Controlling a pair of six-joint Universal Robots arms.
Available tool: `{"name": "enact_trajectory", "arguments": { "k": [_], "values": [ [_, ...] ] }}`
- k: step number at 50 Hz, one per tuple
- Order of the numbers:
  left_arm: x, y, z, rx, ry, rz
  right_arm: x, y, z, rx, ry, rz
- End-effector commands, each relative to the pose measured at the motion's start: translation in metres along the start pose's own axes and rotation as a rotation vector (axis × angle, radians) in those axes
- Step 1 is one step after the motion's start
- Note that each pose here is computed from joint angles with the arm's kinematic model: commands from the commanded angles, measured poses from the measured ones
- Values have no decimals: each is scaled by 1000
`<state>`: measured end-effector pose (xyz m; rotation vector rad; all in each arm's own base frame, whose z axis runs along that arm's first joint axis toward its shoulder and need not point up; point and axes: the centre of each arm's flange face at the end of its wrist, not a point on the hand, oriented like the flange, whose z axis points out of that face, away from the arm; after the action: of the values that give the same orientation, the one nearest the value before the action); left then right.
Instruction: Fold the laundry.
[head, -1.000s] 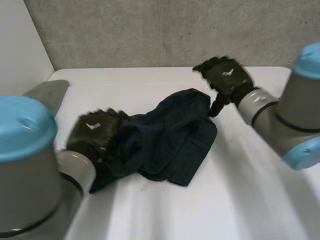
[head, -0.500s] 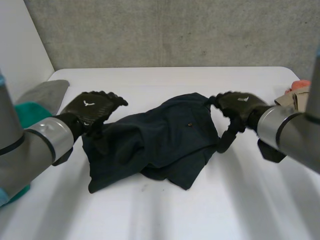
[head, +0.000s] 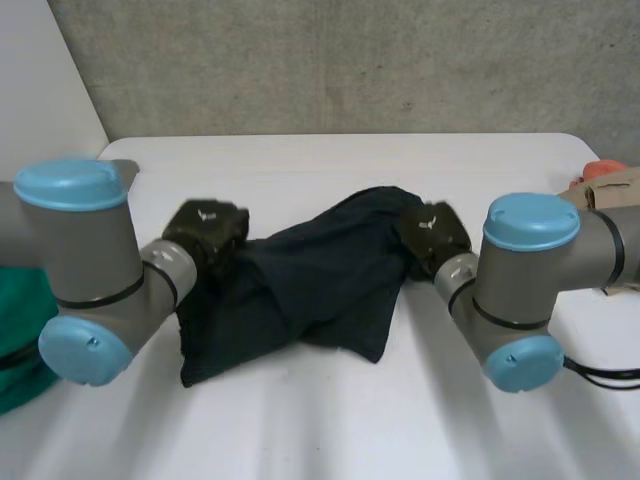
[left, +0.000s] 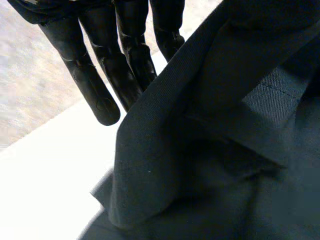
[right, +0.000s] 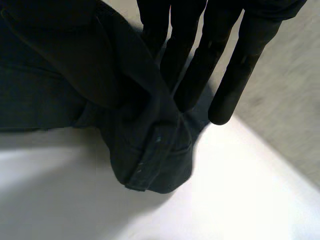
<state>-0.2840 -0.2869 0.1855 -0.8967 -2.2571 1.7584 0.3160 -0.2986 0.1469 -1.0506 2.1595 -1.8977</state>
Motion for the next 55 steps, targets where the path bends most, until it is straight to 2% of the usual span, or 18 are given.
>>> {"name": "enact_trajectory", "arguments": {
  "k": [1,3,7,12,17,24,31,35,38,40,44,48,51,55],
  "values": [
    [-26,-86,-35,220,-147,10,49,-95,-29,211,172,-57],
    [-34,-122,-64,306,-169,19,70,-136,-50,302,220,-101],
    [-43,-163,-107,391,-184,52,95,-187,-84,401,265,-187],
    [-46,-180,-140,376,-174,79,107,-212,-111,391,239,-252],
    [-42,-167,-150,251,-115,67,103,-211,-126,303,149,-300],
    [-30,-132,-118,136,-43,50,88,-183,-114,204,54,-302],
    [-31,-94,-46,103,-94,76,68,-138,-69,111,7,-254],
    [-46,-97,-9,202,-183,84,63,-125,-37,139,81,-190],
    [-62,-118,10,345,-267,68,73,-135,-16,252,216,-120],
    [-75,-144,14,485,-331,38,87,-155,-8,395,337,-64],
    [-90,-186,2,704,-384,-34,102,-194,-15,639,460,-19],
    [-92,-208,-17,803,-367,-83,102,-217,-31,748,455,-25],
    [-85,-207,-24,789,-325,-86,95,-218,-37,732,399,-43],
    [-67,-175,-35,636,-226,-71,76,-192,-44,567,237,-94]
  ]
}}
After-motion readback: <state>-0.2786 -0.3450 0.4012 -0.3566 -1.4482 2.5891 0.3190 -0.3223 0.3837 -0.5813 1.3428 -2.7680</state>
